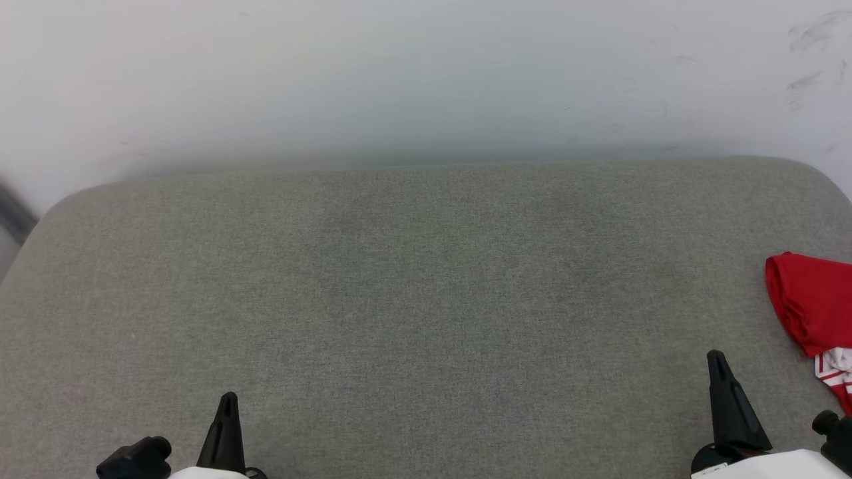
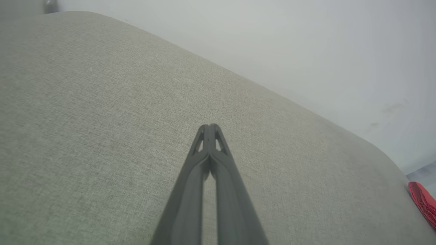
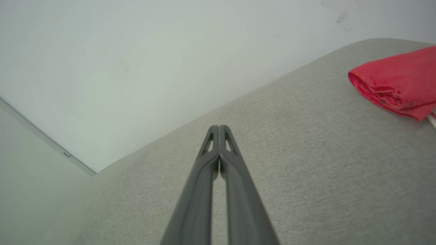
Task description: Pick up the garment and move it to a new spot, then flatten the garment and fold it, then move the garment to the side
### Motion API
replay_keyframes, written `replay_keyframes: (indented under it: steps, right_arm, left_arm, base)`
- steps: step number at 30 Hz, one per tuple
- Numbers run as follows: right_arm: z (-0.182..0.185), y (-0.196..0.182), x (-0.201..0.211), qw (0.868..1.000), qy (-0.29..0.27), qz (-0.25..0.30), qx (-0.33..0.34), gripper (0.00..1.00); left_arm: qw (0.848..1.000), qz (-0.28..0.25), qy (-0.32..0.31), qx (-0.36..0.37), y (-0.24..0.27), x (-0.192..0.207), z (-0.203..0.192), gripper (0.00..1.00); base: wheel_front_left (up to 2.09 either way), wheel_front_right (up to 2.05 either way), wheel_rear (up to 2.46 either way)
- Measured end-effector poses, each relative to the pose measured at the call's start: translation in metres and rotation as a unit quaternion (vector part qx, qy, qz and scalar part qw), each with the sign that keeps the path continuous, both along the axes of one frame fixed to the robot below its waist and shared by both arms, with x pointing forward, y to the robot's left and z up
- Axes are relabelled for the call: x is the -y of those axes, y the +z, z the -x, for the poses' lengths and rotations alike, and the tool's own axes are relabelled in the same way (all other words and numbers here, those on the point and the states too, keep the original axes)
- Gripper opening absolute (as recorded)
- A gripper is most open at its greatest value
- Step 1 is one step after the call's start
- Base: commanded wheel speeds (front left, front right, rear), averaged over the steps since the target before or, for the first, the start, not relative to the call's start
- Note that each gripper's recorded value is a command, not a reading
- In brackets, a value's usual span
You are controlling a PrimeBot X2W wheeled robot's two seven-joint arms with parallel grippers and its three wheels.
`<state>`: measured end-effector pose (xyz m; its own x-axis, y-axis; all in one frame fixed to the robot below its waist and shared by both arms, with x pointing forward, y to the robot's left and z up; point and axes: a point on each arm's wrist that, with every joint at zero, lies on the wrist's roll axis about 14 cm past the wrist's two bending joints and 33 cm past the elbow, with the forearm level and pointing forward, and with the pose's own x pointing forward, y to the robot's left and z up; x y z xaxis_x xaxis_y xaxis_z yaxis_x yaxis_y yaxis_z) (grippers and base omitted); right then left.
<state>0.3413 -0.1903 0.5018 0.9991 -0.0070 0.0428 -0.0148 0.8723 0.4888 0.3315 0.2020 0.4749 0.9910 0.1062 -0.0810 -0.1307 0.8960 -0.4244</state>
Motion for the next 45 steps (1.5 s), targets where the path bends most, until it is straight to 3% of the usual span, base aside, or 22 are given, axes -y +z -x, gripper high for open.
replay_keyframes:
  steps: [12,23,45]
  right_arm:
    - [-0.008,-0.002,0.003,0.996,-0.005,-0.091,-0.011,0.00]
    - [-0.014,-0.005,0.006,0.984,-0.008,-0.178,-0.020,0.00]
    - [-0.026,-0.005,0.008,0.954,-0.007,-0.299,-0.027,0.00]
  left_arm:
    - [0.995,0.098,0.005,0.000,0.000,-0.001,-0.009,0.00]
    - [0.982,0.191,0.007,0.002,0.001,-0.001,-0.018,0.00]
    - [0.948,0.319,0.004,0.011,0.005,0.000,-0.030,0.00]
  base:
    - [0.00,0.00,0.00]
    - [0.00,0.00,0.00]
    - [0.00,0.00,0.00]
